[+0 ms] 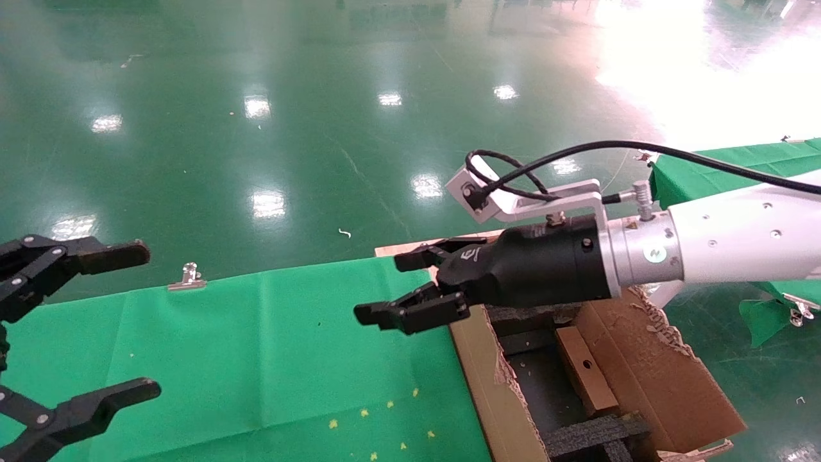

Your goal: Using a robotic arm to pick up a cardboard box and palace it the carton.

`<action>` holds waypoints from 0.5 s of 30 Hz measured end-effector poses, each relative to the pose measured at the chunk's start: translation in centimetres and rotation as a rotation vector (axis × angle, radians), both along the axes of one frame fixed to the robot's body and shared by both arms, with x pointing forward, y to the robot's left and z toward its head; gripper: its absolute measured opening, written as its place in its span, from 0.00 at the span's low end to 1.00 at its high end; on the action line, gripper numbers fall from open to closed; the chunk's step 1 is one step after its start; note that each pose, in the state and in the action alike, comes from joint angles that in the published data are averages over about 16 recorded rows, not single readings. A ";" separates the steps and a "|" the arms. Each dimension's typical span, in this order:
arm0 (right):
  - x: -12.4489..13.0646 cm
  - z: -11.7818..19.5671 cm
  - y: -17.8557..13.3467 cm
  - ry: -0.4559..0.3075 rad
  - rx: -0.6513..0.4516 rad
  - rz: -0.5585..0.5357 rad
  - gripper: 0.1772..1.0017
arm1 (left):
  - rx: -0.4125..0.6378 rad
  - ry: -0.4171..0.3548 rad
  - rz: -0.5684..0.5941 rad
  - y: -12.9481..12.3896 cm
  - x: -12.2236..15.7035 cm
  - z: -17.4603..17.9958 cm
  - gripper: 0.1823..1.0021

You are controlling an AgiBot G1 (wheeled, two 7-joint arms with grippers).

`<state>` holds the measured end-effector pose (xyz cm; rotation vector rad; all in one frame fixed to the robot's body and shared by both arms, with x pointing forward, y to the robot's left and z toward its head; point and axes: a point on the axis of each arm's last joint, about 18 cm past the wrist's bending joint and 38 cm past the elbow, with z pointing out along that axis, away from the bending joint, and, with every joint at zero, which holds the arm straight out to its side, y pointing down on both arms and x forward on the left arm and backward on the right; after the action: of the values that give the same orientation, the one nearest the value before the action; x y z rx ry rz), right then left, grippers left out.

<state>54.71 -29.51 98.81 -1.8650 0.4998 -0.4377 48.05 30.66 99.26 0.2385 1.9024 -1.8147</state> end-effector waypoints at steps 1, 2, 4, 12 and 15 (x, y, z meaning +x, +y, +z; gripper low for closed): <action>-0.3 0.0 0.1 -0.015 0.003 0.023 1.00 | 0.000 0.000 0.000 0.0 0.0 0.0 1.00; -0.5 0.0 0.2 -0.031 0.006 0.046 1.00 | 0.000 0.000 0.000 0.0 0.0 0.0 1.00; -1.1 0.0 0.3 -0.064 0.012 0.091 1.00 | 0.000 0.000 0.000 0.0 0.0 0.0 1.00; -3.4 0.1 0.5 -0.222 0.051 0.258 1.00 | 0.000 0.000 0.000 0.0 0.0 0.0 1.00; -4.0 0.2 0.4 -0.268 0.063 0.295 1.00 | 0.000 0.000 0.000 0.0 0.0 0.0 1.00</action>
<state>50.71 -29.12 98.99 -1.7511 0.0553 -0.4583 48.05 30.66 99.26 0.2385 1.9024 -1.8147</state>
